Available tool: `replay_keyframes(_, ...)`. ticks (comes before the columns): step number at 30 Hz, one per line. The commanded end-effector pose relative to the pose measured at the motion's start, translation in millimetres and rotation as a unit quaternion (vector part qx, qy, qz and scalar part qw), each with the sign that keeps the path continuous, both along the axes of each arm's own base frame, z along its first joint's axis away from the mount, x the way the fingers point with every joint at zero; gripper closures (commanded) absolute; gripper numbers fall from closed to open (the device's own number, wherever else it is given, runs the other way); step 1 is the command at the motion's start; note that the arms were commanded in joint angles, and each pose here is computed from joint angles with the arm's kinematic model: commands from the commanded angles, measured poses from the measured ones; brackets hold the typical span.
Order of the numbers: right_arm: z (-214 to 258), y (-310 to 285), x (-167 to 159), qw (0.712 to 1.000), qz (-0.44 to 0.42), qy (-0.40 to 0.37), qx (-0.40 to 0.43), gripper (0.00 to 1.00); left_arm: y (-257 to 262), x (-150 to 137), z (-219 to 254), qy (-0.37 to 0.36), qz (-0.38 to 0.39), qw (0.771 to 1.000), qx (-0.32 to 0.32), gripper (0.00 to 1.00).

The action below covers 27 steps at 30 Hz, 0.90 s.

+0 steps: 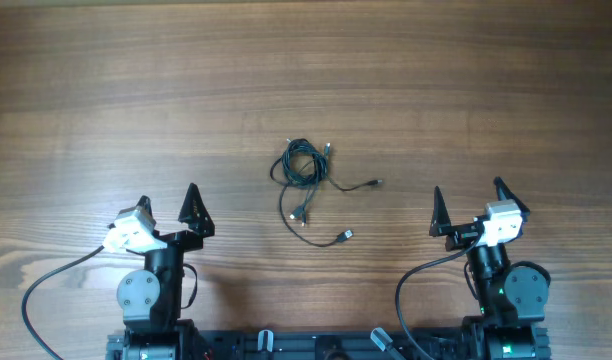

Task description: Untangle cables

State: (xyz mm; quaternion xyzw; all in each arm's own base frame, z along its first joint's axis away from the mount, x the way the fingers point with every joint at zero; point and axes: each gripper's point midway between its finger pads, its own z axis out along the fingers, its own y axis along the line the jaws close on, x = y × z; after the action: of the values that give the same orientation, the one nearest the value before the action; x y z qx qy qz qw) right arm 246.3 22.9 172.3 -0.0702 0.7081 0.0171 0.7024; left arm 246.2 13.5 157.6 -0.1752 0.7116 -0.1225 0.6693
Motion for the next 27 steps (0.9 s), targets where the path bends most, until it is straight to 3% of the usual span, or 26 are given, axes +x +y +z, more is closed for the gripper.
replay_keyframes(1,3.6,-2.9,-0.5,1.0,-0.008,-0.008,0.006,0.0,5.9,-0.5,2.3,-0.006,0.015,1.0,0.005,0.0)
replay_keyframes(8,3.6,-2.9,-0.5,1.0,-0.008,-0.008,0.006,0.0,-9.4,-2.1,12.7,-0.009,-0.029,1.0,0.006,0.0)
replay_keyframes(13,3.6,-2.8,-0.6,1.0,-0.008,-0.008,0.006,0.0,-10.3,-11.2,45.1,0.02,-0.031,0.999,0.004,0.0)
replay_keyframes(18,3.6,-2.8,-0.6,1.0,-0.008,-0.008,0.006,0.0,-21.8,-1.1,78.4,0.085,-0.073,0.993,0.042,0.0)
replay_keyframes(23,3.6,-2.8,-0.6,1.0,-0.008,-0.008,0.006,0.0,-41.1,25.0,97.6,0.209,-0.139,0.964,0.09,0.0)
replay_keyframes(27,3.6,-2.9,-0.5,1.0,-0.008,-0.008,0.006,0.0,-73.5,51.7,89.4,0.302,-0.196,0.923,0.133,0.0)
